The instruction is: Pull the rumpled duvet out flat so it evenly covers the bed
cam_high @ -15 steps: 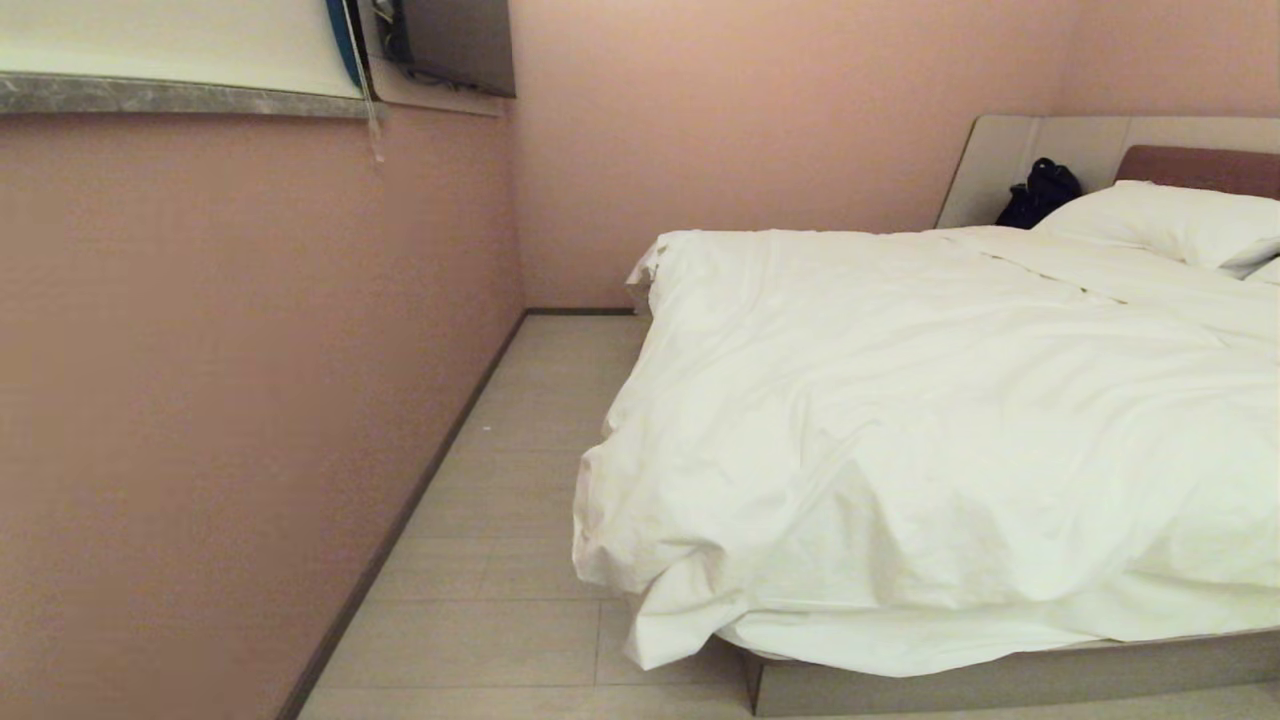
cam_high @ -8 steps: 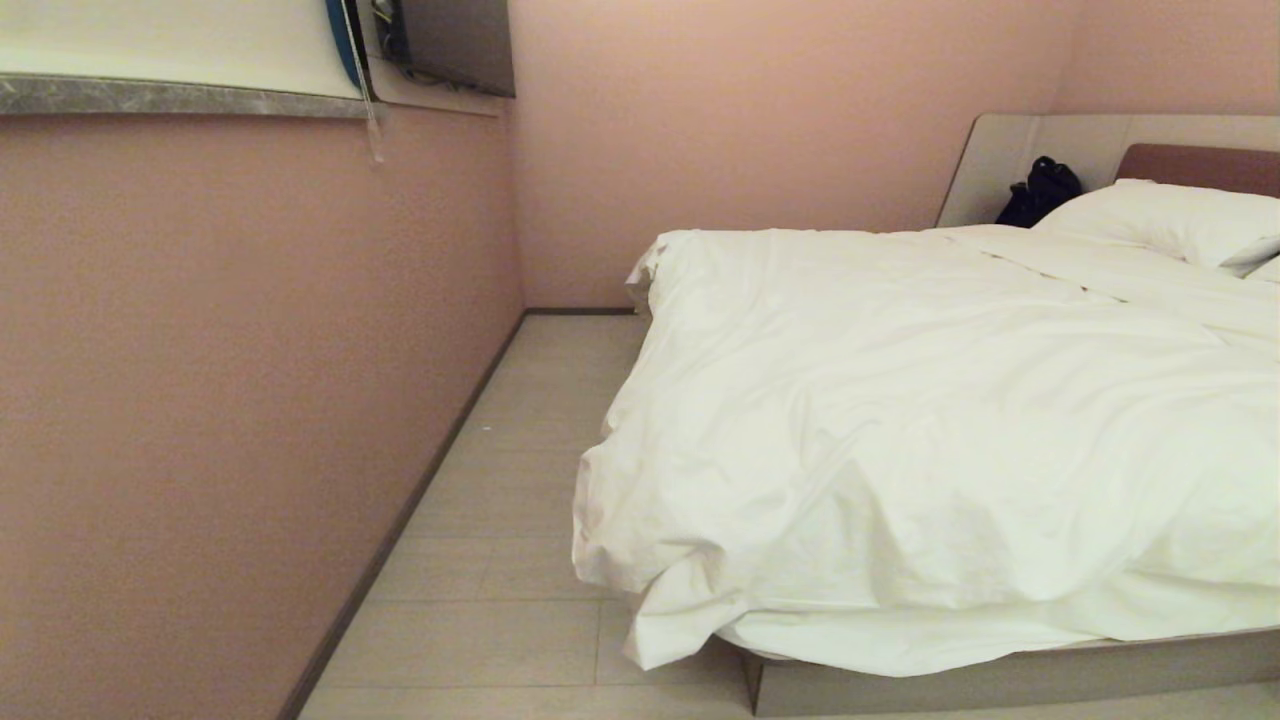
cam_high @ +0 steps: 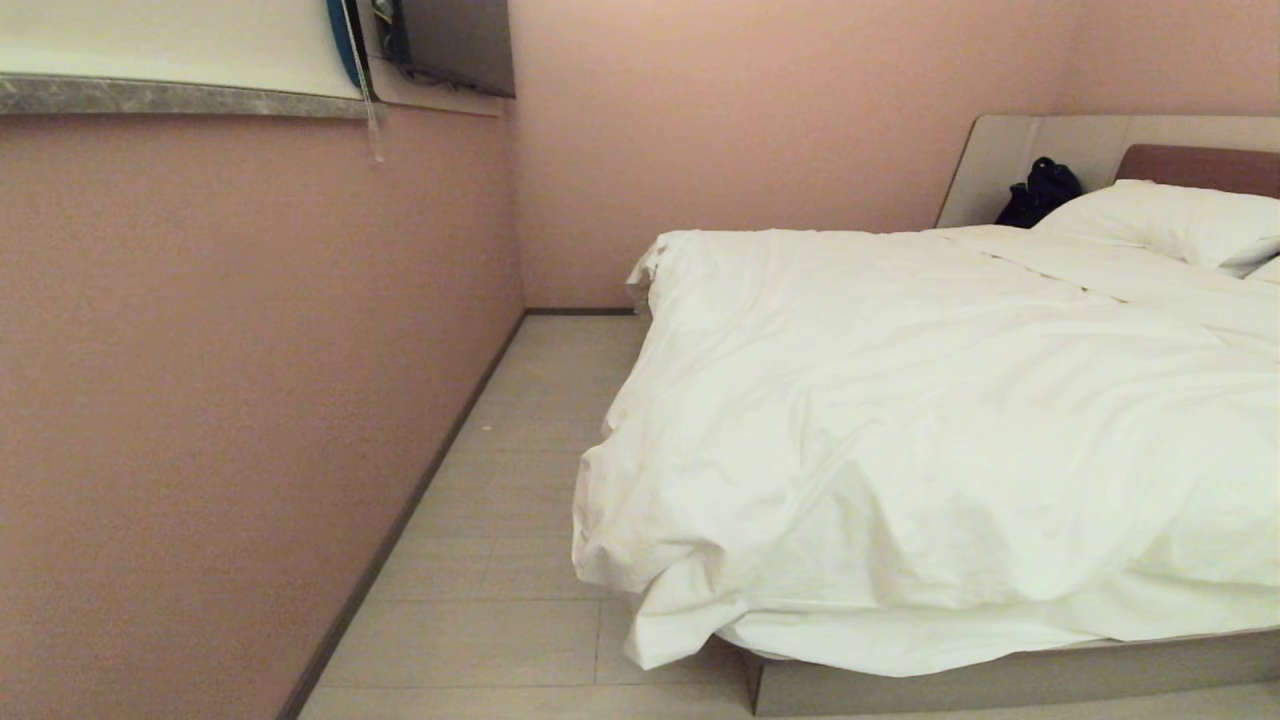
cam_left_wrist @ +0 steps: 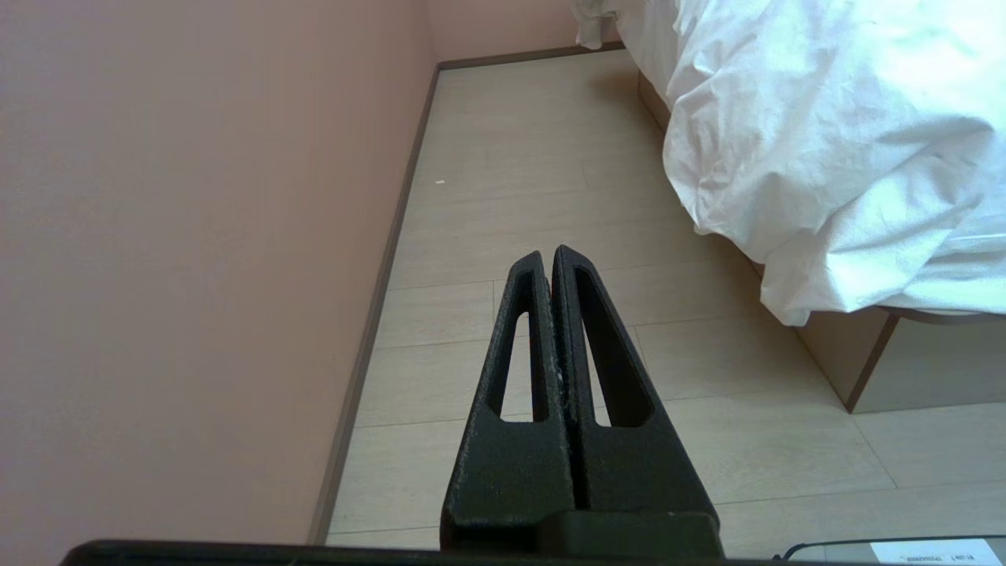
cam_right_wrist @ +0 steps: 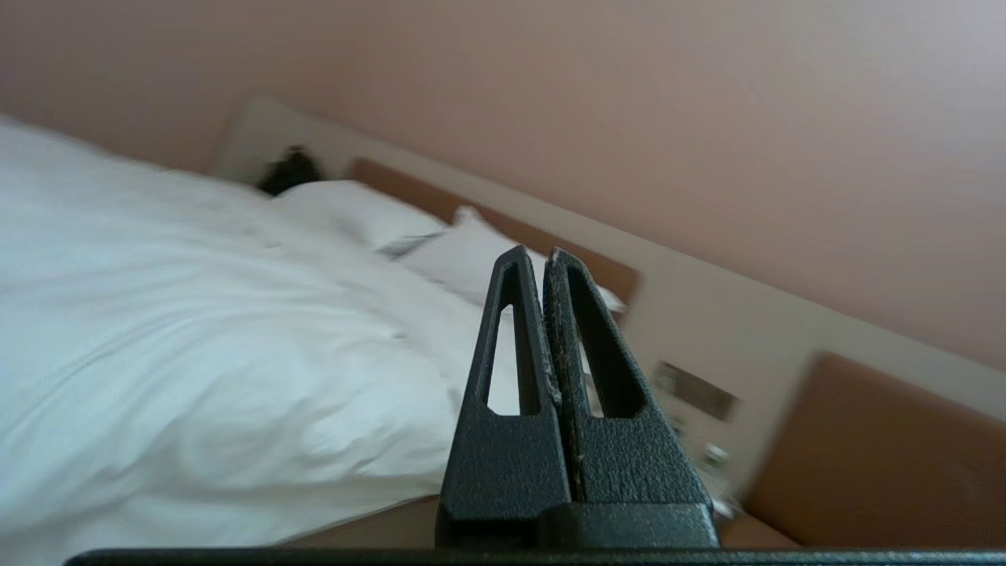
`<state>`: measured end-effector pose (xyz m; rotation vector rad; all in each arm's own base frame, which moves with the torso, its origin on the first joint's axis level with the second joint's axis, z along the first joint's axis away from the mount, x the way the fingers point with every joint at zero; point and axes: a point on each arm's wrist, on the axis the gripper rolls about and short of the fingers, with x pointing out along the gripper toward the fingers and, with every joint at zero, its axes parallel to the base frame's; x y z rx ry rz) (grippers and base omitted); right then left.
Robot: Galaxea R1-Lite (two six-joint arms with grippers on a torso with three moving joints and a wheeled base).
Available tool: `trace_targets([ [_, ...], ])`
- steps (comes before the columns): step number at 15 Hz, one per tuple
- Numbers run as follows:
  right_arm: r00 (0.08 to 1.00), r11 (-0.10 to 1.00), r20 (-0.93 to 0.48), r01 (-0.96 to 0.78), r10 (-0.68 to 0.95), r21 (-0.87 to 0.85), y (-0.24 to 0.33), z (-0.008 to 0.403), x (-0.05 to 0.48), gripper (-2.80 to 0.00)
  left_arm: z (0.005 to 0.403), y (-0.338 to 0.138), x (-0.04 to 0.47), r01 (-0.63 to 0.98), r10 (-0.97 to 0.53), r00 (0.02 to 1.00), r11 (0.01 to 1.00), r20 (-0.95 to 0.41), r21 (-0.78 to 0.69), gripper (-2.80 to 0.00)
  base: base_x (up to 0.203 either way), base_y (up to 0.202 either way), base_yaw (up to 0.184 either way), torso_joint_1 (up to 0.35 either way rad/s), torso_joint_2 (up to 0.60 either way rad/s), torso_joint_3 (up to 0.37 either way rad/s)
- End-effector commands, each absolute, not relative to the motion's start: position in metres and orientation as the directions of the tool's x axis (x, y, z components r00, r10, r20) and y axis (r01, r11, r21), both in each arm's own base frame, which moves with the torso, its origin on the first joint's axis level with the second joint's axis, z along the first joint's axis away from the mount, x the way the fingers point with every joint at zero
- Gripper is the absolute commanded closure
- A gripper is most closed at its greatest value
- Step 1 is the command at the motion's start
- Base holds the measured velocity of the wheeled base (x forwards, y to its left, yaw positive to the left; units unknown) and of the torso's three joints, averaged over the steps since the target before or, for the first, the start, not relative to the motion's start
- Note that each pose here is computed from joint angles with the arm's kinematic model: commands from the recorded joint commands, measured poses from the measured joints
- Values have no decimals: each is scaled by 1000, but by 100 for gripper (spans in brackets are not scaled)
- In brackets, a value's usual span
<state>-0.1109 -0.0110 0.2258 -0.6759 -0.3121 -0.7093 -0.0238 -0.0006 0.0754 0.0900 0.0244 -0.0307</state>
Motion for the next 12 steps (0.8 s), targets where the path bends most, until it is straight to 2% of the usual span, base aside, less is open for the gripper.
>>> trace_targets([
  [1, 864, 674, 350, 503, -363, -541, -8, 198, -102, 0, 75, -1, -24, 31, -29, 999, 995, -26, 90, 0, 0, 0, 0, 0, 0, 0],
  [4, 937, 853, 319, 281, -144, -440, -3, 190, -95, 0, 75, -1, -24, 31, -29, 999, 995, -26, 90, 0, 0, 0, 0, 0, 0, 0],
  [6, 948, 940, 310, 171, -74, -297, -1, 189, -94, 0, 75, -1, -24, 31, -29, 999, 995, -26, 90, 0, 0, 0, 0, 0, 0, 0],
  [9, 957, 994, 287, 73, -49, -76, -1, 183, -89, 0, 75, -1, -24, 33, -31, 999, 995, -26, 90, 0, 0, 0, 0, 0, 0, 0],
  [12, 971, 992, 232, 24, -52, 122, -1, 171, -80, 0, 75, -1, -24, 31, -29, 999, 995, -26, 90, 0, 0, 0, 0, 0, 0, 0],
])
